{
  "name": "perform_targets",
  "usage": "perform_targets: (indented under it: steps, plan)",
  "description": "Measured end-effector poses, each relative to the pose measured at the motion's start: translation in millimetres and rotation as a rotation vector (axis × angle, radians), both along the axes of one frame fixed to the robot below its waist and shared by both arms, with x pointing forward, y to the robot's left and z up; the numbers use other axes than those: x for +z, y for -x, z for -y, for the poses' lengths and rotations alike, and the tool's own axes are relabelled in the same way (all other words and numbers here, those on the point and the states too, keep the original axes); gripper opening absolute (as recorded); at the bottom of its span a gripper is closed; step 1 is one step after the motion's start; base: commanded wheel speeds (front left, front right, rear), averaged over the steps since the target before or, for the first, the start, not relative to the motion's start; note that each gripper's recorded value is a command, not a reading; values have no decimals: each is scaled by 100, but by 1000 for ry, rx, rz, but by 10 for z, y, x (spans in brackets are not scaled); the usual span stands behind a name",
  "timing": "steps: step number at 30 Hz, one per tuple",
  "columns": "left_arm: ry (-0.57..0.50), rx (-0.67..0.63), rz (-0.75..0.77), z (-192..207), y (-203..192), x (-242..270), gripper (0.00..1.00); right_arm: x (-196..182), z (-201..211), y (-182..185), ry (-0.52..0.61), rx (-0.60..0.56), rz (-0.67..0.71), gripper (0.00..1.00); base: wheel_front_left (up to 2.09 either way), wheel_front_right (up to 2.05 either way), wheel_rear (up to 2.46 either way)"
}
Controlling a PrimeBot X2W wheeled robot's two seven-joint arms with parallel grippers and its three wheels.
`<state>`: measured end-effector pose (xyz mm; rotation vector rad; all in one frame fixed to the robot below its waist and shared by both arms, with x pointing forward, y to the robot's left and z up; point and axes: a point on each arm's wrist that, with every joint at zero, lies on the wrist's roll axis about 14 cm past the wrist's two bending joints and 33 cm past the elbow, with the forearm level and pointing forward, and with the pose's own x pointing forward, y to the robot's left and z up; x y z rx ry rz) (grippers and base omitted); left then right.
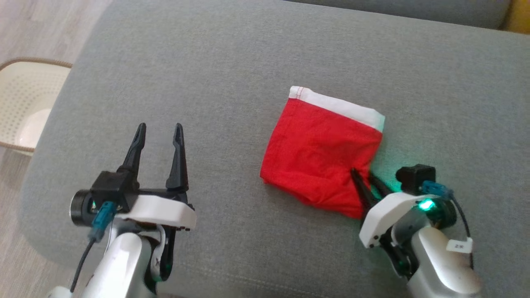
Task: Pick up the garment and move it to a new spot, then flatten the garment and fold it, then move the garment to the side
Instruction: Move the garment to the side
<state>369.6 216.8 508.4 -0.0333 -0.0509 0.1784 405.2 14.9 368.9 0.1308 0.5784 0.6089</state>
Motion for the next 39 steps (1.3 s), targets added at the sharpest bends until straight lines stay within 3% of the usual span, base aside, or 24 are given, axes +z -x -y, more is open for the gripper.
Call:
perform_targets:
  steps: [8,13,21,29,39]
  plan:
    - [1,-62,13,174,-152,19,100,27,87,57,-14,-22,11,0,0,0,0]
    - [-2,-134,26,372,-283,38,100,84,371,40,22,-61,53,0,0,0,0]
    - [29,-296,65,930,-523,137,100,264,1224,27,153,-177,137,0,0,0,0]
    - [53,-447,73,1470,-671,146,100,440,2365,81,341,-351,159,0,0,0,0]
    - [75,-523,36,1733,-881,-80,100,884,3406,-469,468,-550,234,0,0,0,0]
